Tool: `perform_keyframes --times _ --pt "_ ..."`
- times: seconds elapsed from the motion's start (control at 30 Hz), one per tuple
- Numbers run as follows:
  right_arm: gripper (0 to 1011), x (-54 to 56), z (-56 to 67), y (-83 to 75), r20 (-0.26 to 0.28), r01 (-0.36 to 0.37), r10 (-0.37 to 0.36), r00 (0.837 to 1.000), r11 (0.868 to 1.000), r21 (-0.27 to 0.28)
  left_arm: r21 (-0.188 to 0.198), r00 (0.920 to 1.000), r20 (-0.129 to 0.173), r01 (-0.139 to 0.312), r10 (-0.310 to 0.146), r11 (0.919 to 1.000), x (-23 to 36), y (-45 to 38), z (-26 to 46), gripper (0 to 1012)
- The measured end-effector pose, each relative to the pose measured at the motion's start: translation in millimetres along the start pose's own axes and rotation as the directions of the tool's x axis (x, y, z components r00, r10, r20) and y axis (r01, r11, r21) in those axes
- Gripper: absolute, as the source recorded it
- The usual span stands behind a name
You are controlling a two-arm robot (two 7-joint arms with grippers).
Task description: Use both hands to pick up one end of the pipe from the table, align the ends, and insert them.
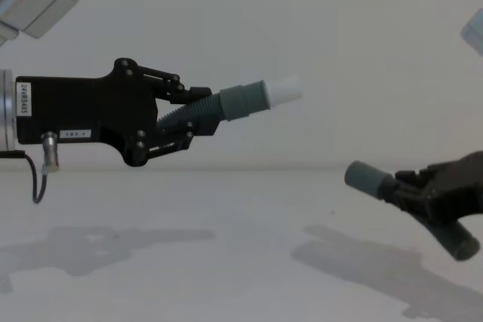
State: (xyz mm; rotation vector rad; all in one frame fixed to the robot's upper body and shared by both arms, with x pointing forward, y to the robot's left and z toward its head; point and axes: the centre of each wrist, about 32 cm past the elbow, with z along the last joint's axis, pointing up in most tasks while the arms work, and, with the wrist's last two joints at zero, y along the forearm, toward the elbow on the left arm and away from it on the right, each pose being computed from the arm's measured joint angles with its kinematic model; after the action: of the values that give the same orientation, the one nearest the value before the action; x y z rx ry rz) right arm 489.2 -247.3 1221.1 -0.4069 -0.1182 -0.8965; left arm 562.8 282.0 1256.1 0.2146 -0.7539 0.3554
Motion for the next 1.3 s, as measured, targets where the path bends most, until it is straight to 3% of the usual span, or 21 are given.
perform_keyframes --times 0.17,0.23,0.4,0.57,0.6,0.67,0.77,0.8,0.97,1.0,1.13,1.23,1.3 --pt "205 9.0 2.3 -7.5 0.078 -0.029 0.026 0.997 0.999 0.043 0.000 1.0000 0.000 0.000 0.000 1.0000 0.0 0.0 0.0 290" --pt "204 15.6 4.4 -12.4 0.133 -0.054 0.045 0.990 0.996 0.067 0.000 1.0000 0.000 0.000 0.000 1.0000 0.0 0.0 0.0 290" --pt "205 24.7 8.1 -18.5 0.205 -0.088 0.068 0.976 0.992 0.089 0.000 1.0000 0.000 0.000 0.000 1.0000 0.0 0.0 0.0 290" --pt "205 40.3 16.3 -27.7 0.328 -0.158 0.114 0.938 0.981 0.111 0.000 1.0000 0.000 0.000 0.000 1.0000 0.0 0.0 0.0 290" --pt "205 40.3 16.3 -27.7 0.328 -0.158 0.114 0.938 0.981 0.111 0.000 1.0000 0.000 0.000 0.000 1.0000 0.0 0.0 0.0 290" --pt "204 48.8 21.6 -32.3 0.388 -0.192 0.134 0.912 0.975 0.112 0.000 1.0000 0.000 0.000 0.000 1.0000 0.0 0.0 0.0 290" --pt "204 55.3 26.3 -35.7 0.435 -0.220 0.152 0.887 0.969 0.110 0.000 1.0000 0.000 0.000 0.000 1.0000 0.0 0.0 0.0 290" --pt "204 59.4 29.6 -37.9 0.466 -0.237 0.161 0.870 0.965 0.108 0.000 1.0000 0.000 0.000 0.000 1.0000 0.0 0.0 0.0 290" --pt "204 71.4 40.3 -44.1 0.549 -0.289 0.194 0.813 0.953 0.091 0.000 1.0000 0.000 0.000 0.000 1.0000 0.0 0.0 0.0 290" --pt "204 74.8 43.9 -45.9 0.576 -0.309 0.207 0.791 0.947 0.084 0.000 1.0000 0.000 0.000 0.000 1.0000 0.0 0.0 0.0 290" --pt "204 82.3 52.5 -49.8 0.626 -0.339 0.226 0.746 0.938 0.066 0.000 1.0000 0.000 0.000 0.000 1.0000 0.0 0.0 0.0 290" --pt "204 90.7 63.9 -54.1 0.684 -0.376 0.251 0.685 0.926 0.037 0.000 1.0000 0.000 0.000 0.000 1.0000 0.0 0.0 0.0 290" --pt "205 93.5 68.3 -55.6 0.704 -0.389 0.261 0.661 0.921 0.024 0.000 1.0000 0.000 0.000 0.000 1.0000 0.0 0.0 0.0 290"
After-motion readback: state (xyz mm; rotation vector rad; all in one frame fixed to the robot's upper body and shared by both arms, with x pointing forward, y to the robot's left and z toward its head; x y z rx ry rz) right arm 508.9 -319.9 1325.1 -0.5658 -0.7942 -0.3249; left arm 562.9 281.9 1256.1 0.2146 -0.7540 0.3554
